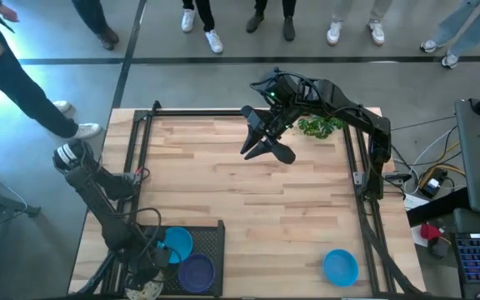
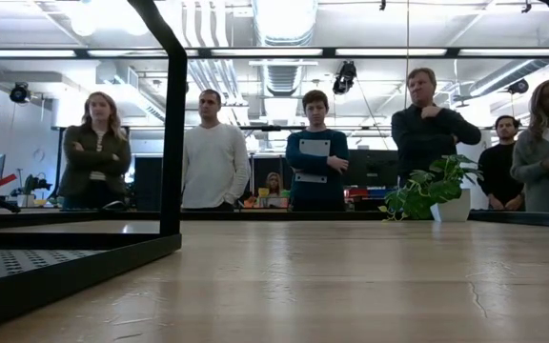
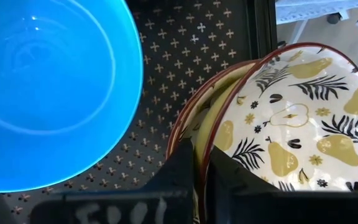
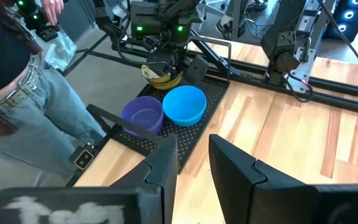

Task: Pick & Place Mini bowls
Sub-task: Stack the yellow patterned bowl on the yellow patterned bowl on the shelf

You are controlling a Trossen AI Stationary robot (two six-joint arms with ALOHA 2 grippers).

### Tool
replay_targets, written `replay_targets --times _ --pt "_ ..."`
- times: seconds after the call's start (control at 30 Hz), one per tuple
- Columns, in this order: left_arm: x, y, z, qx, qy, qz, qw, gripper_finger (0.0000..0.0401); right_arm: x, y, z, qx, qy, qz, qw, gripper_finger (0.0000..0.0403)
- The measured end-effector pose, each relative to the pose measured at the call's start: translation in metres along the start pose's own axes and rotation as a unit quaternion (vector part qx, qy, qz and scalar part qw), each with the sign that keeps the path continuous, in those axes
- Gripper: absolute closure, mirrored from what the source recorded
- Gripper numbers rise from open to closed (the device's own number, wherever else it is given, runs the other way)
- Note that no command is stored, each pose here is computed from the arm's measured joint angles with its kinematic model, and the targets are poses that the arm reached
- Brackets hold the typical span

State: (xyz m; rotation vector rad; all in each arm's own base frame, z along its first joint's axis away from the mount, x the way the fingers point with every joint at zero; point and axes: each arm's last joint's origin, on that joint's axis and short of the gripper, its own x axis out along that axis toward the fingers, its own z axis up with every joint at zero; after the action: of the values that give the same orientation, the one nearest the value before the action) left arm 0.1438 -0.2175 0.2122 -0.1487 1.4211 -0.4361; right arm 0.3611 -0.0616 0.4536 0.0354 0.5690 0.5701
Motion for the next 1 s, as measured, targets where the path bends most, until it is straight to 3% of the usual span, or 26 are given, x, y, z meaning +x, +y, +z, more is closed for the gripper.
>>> replay_targets --times 0.4,1.0 --pt "0.0004 0.0005 -0.0004 0.002 0.001 0.0 1.0 0.0374 0.0 0.0001 0.0 0.0 0.0 0.001 1.0 0.033" --pt "0.0005 0.0003 -0.0013 0.017 0.008 -0.004 1.0 0.0371 0.0 0.0 0.0 0.013 0.0 0.001 1.0 0.0322"
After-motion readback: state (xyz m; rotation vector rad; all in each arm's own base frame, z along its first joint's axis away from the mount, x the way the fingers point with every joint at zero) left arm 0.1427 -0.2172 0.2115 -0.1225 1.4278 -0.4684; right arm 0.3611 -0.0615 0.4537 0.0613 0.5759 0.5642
